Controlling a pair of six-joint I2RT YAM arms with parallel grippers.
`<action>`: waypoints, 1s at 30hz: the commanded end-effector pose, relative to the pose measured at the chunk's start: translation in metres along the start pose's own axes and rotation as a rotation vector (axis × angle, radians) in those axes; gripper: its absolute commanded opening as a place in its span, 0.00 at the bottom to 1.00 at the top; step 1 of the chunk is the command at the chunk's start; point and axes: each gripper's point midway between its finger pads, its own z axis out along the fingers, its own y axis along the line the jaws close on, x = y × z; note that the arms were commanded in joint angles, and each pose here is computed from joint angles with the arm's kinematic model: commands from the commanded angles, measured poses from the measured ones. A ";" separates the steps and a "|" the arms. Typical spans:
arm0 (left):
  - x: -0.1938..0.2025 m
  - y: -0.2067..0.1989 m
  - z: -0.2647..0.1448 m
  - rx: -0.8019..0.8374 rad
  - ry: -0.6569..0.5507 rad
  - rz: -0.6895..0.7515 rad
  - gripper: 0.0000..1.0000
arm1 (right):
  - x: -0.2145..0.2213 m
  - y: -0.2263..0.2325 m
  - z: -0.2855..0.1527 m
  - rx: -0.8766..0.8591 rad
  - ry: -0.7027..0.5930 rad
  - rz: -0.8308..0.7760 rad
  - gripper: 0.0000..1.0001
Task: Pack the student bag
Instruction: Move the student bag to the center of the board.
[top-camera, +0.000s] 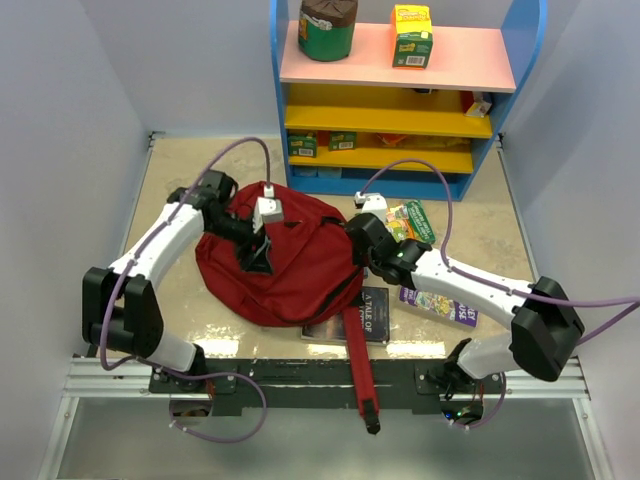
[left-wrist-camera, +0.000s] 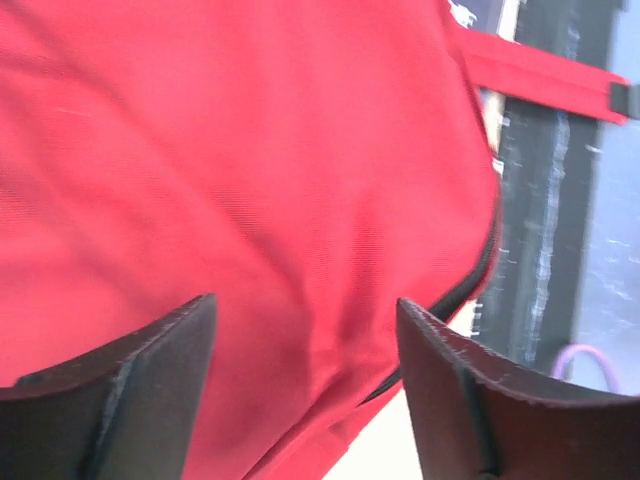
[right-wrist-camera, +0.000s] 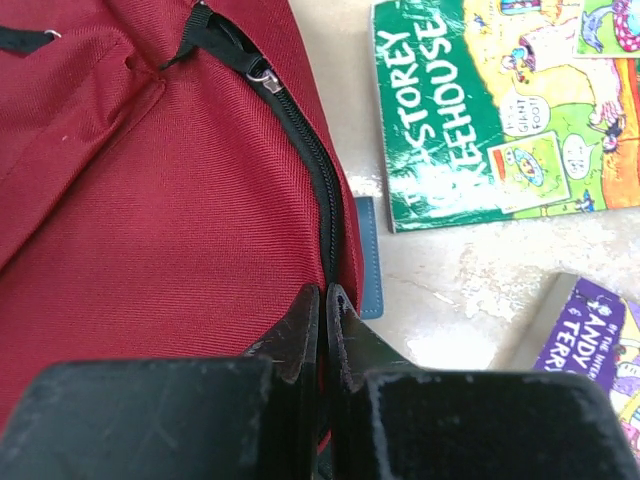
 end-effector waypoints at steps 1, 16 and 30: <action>-0.044 0.044 -0.047 -0.181 -0.040 0.124 0.82 | -0.019 -0.013 -0.009 0.052 -0.053 0.000 0.00; -0.064 0.147 -0.026 -0.420 -0.150 0.577 0.73 | -0.028 0.021 -0.024 -0.191 -0.126 -0.082 0.00; -0.045 0.129 0.027 -0.184 -0.085 0.799 0.67 | -0.026 0.057 -0.027 -0.332 -0.119 -0.147 0.00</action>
